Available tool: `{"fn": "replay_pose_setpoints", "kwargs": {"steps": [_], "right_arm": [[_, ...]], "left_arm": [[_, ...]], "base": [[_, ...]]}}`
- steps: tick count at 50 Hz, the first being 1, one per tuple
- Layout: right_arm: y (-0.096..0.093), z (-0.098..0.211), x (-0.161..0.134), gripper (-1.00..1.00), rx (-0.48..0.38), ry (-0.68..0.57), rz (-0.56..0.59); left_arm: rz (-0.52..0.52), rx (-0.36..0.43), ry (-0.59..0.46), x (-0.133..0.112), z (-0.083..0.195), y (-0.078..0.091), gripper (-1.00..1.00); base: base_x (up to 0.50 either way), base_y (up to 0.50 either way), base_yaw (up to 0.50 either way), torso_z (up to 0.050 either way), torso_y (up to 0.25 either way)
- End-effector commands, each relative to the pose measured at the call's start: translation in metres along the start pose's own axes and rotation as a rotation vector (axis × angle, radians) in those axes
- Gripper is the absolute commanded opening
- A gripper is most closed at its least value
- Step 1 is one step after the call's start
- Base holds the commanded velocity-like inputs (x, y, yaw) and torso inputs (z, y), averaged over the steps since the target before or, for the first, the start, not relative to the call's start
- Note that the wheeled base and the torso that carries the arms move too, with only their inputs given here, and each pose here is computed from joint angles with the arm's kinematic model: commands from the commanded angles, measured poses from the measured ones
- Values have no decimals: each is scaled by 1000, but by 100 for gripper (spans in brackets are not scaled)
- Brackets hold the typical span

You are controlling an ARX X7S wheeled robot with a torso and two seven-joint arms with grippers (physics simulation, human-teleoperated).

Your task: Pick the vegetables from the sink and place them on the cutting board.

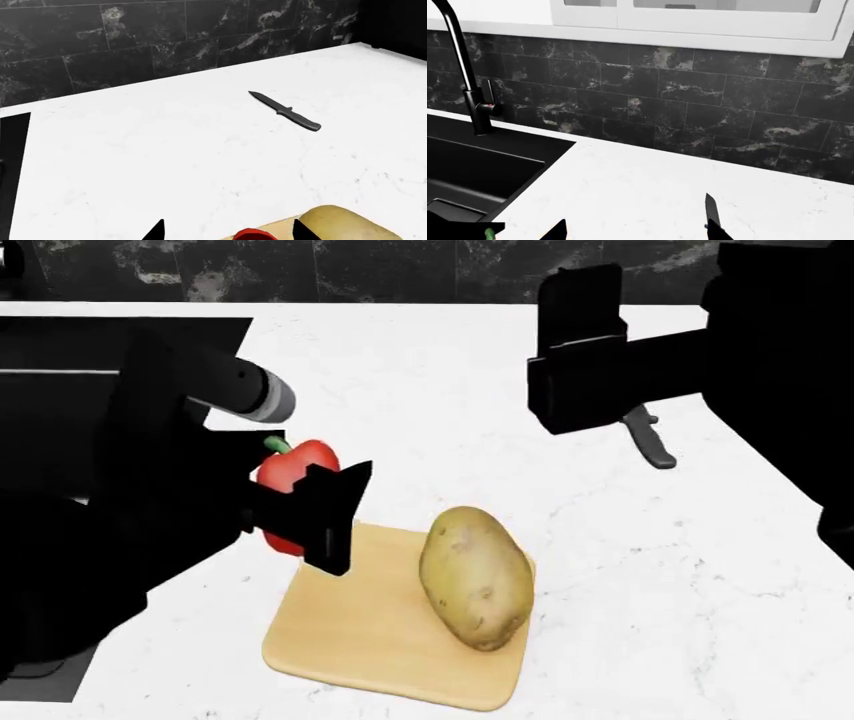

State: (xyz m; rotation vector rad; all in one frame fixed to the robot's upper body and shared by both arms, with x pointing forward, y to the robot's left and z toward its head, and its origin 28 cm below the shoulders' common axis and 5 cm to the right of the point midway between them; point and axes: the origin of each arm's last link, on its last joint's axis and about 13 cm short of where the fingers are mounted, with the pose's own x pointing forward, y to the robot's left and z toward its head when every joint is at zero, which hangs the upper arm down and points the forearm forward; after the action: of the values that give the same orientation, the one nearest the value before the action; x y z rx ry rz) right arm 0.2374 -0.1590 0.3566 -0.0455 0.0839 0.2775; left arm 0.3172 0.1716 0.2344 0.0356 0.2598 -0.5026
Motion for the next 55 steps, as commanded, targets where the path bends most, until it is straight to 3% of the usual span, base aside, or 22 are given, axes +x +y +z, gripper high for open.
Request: {"fn": "replay_pose_setpoints", "kwargs": {"steps": [1,22,54,55], "right_arm": [[2,4,-2,100,-6,-27,24],[-1,-3,-3,100,1,-25,14],[-4,-12,-3,100,19,0,10],[-4,-12,-3,100,19,-3,7]], "left_arm": [[-63,-30,-1,11,-12,-8,-100],[-80,-23,49,28,-29,-13,-100],[-119,3,76,30,-36,-23,-100],[-116,8,71,30,-35,-23,100]], "base": [[0,0,0,0,0],[0,0,0,0,0],[0,0,0,0,0],[0,0,0,0,0]]}}
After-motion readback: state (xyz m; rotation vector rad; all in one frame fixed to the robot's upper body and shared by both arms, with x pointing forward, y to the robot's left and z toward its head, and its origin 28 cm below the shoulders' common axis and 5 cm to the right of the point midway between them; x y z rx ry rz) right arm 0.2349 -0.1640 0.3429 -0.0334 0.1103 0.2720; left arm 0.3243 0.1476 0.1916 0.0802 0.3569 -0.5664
